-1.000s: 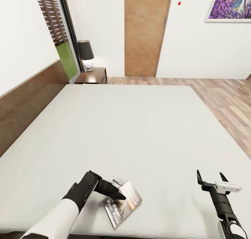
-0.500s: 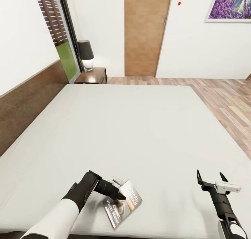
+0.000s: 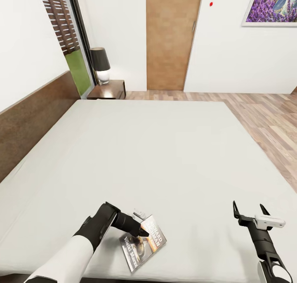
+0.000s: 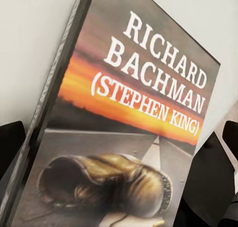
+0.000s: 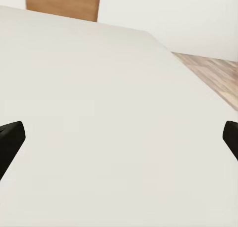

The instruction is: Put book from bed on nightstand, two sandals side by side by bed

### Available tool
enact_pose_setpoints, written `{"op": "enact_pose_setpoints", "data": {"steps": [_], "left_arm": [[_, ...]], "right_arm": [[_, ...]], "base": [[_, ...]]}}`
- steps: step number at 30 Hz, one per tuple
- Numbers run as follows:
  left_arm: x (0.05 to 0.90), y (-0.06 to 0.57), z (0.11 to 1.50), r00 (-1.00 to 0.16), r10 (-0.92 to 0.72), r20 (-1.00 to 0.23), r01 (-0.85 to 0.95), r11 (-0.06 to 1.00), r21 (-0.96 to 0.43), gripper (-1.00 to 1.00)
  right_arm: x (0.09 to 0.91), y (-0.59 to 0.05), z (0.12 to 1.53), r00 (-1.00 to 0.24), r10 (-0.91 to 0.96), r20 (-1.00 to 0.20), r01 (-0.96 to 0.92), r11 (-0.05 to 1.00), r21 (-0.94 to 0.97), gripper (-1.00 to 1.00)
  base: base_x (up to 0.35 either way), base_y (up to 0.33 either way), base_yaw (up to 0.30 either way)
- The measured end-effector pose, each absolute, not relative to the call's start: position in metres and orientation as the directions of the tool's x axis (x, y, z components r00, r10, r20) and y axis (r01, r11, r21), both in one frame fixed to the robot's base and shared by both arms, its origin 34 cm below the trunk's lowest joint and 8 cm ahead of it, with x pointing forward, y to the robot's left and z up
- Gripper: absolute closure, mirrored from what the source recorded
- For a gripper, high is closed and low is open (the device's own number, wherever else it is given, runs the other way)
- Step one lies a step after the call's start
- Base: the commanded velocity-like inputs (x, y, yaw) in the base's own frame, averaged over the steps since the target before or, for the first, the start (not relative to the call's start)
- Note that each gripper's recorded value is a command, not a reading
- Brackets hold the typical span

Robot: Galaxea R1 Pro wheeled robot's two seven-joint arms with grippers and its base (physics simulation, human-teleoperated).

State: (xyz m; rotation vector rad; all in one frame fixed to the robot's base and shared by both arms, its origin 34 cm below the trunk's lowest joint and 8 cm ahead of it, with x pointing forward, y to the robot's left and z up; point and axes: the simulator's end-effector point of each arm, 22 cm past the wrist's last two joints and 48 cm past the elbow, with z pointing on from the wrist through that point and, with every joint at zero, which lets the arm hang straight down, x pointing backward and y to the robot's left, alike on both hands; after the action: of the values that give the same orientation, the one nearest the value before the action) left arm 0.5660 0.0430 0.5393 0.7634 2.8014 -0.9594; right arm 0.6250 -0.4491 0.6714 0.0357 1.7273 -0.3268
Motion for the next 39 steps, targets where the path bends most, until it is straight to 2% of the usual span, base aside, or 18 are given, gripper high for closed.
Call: {"op": "enact_pose_setpoints", "data": {"steps": [10,39], "left_arm": [[0.5661,0.0430,0.5393,-0.872,0.431,-0.233,0.483,0.679,-0.553,-1.00],[0.5660,0.0428,0.5395,-0.872,0.430,-0.233,0.483,0.678,-0.554,-1.00]], "right_arm": [[0.6250,-0.4488,0.6713,-0.186,-0.159,-0.970,0.206,0.959,-0.196,-1.00],[0.6250,-0.4488,0.6713,-0.186,-0.159,-0.970,0.206,0.959,-0.196,-1.00]], "base": [[0.000,-0.120,0.000],[-0.031,-0.003,0.000]]}}
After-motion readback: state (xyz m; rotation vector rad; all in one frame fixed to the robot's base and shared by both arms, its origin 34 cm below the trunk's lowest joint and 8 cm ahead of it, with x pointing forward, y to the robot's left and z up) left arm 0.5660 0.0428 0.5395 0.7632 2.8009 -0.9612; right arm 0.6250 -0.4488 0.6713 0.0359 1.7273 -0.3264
